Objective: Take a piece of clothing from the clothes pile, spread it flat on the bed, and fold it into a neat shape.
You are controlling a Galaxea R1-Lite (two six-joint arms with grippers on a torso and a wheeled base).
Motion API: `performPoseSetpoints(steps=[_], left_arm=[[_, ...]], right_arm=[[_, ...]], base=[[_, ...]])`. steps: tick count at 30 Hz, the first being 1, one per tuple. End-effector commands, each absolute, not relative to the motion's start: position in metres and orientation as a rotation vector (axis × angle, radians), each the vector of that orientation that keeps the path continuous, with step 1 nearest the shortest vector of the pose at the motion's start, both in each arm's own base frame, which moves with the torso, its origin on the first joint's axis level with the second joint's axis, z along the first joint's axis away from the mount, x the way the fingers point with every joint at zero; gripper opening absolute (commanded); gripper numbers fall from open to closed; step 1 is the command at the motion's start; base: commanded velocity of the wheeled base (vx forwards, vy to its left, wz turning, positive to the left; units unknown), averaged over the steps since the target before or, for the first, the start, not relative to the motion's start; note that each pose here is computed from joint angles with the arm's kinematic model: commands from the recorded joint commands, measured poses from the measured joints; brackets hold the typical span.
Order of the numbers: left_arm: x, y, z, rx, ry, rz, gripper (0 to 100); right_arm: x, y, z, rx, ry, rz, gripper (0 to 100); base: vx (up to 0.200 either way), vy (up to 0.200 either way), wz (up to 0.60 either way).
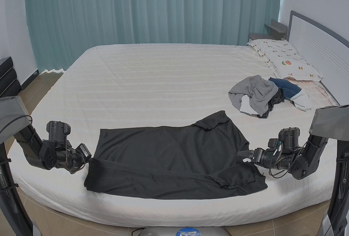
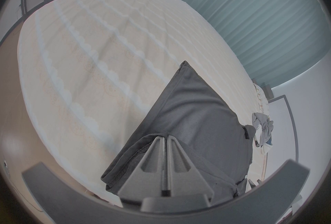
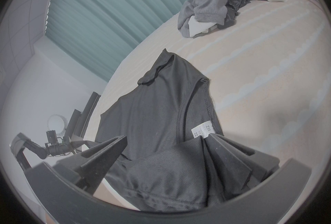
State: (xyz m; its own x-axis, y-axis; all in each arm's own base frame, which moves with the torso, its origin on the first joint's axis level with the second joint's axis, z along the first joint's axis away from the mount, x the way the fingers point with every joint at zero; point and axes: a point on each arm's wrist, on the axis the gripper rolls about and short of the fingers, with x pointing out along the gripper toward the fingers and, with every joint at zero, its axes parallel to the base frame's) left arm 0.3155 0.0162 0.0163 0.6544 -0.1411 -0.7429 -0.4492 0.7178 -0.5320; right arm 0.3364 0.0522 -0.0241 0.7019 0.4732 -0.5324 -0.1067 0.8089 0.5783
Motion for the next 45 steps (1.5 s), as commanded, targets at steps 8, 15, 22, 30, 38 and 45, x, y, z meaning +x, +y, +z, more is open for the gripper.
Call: performPoseSetpoints(steps=[8, 15, 22, 30, 38, 45], left_arm=[[0.315, 0.016, 0.017, -0.775, 0.858, 0.194, 0], [0.315, 0.016, 0.015, -0.776, 0.862, 0.196, 0], [0.316, 0.016, 0.015, -0.776, 0.865, 0.197, 0], [0.315, 0.016, 0.018, -0.778, 0.855, 0.198, 0], [0.31, 0.015, 0.023, -0.79, 0.846, 0.199, 0], [0.3, 0.015, 0.031, -0.789, 0.839, 0.195, 0]], right_arm=[[0.346, 0.057, -0.044, 0.523, 0.751, 0.352, 100], [0.346, 0.054, -0.045, 0.524, 0.751, 0.345, 100], [0.344, 0.054, -0.046, 0.521, 0.756, 0.345, 0], [0.336, 0.044, -0.044, 0.532, 0.755, 0.324, 0], [0.32, 0.037, -0.025, 0.552, 0.67, 0.343, 0], [0.299, 0.03, 0.004, 0.556, 0.615, 0.365, 0]], base=[[0.0, 0.0, 0.0], [0.0, 0.0, 0.0], [0.0, 0.0, 0.0], [0.0, 0.0, 0.0], [0.0, 0.0, 0.0], [0.0, 0.0, 0.0]])
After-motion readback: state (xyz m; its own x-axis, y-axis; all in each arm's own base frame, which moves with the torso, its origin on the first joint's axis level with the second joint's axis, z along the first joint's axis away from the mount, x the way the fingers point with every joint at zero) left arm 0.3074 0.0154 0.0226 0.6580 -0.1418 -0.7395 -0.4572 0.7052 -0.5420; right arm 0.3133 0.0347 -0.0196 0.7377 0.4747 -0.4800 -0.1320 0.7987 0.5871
